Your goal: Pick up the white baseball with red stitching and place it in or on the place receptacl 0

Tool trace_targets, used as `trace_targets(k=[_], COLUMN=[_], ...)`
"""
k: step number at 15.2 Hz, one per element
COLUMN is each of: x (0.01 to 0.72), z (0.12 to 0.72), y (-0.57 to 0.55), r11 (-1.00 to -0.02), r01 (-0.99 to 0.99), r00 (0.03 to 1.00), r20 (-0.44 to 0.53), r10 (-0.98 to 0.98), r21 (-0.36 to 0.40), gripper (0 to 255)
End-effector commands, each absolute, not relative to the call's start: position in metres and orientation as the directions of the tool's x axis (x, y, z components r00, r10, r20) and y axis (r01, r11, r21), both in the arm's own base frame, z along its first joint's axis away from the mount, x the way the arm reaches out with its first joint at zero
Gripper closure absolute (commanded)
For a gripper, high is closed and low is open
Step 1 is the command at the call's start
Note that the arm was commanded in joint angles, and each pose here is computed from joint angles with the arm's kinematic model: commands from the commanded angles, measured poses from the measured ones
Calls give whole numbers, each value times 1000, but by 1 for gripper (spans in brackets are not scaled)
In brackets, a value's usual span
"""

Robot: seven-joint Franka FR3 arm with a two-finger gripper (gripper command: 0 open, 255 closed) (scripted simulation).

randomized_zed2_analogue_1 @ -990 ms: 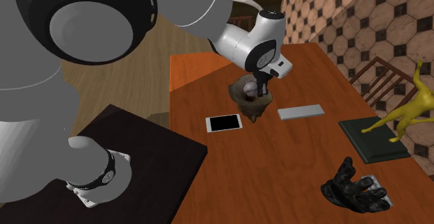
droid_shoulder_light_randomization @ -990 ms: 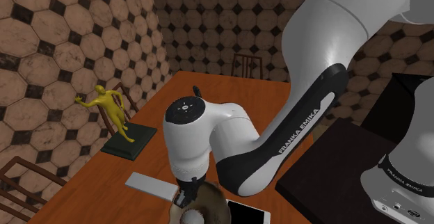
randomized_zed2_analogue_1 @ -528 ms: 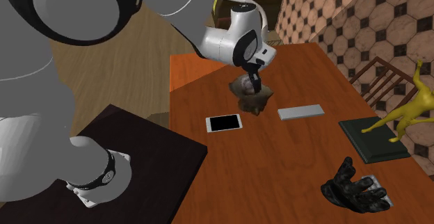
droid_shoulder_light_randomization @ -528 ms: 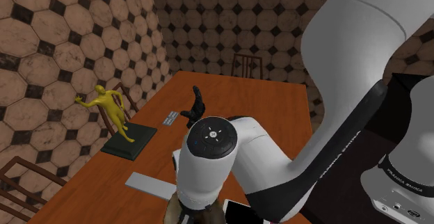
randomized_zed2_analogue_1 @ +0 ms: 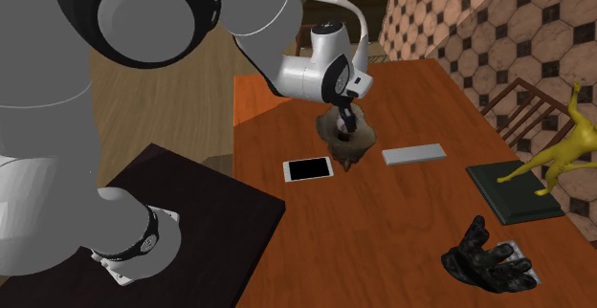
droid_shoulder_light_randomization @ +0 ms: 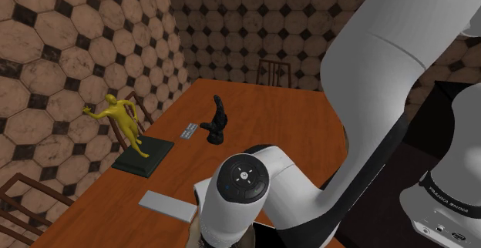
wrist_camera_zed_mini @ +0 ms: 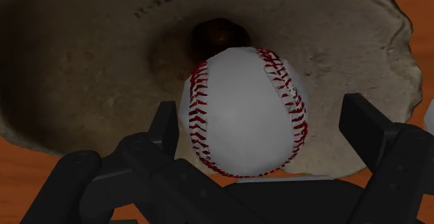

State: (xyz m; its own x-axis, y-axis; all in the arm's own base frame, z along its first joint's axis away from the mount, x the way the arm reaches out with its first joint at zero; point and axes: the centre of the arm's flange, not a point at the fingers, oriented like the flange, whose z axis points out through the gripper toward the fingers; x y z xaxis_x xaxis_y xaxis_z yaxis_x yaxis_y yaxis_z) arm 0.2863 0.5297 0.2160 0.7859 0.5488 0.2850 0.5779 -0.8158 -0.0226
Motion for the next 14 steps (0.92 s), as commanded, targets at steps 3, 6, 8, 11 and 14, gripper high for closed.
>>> trace_targets(k=[3, 6, 8, 11, 14], x=[287, 287, 287, 287, 287], z=[212, 212, 212, 212, 213], y=[531, 531, 531, 531, 531], r11=[-815, -815, -815, -815, -815], r01=[578, 578, 578, 578, 579], r00=[785, 785, 785, 785, 785], r20=[285, 285, 285, 285, 285], r10=[549, 549, 549, 549, 549], r21=[-23, -23, -23, -23, -23], gripper=[0, 0, 0, 255, 255])
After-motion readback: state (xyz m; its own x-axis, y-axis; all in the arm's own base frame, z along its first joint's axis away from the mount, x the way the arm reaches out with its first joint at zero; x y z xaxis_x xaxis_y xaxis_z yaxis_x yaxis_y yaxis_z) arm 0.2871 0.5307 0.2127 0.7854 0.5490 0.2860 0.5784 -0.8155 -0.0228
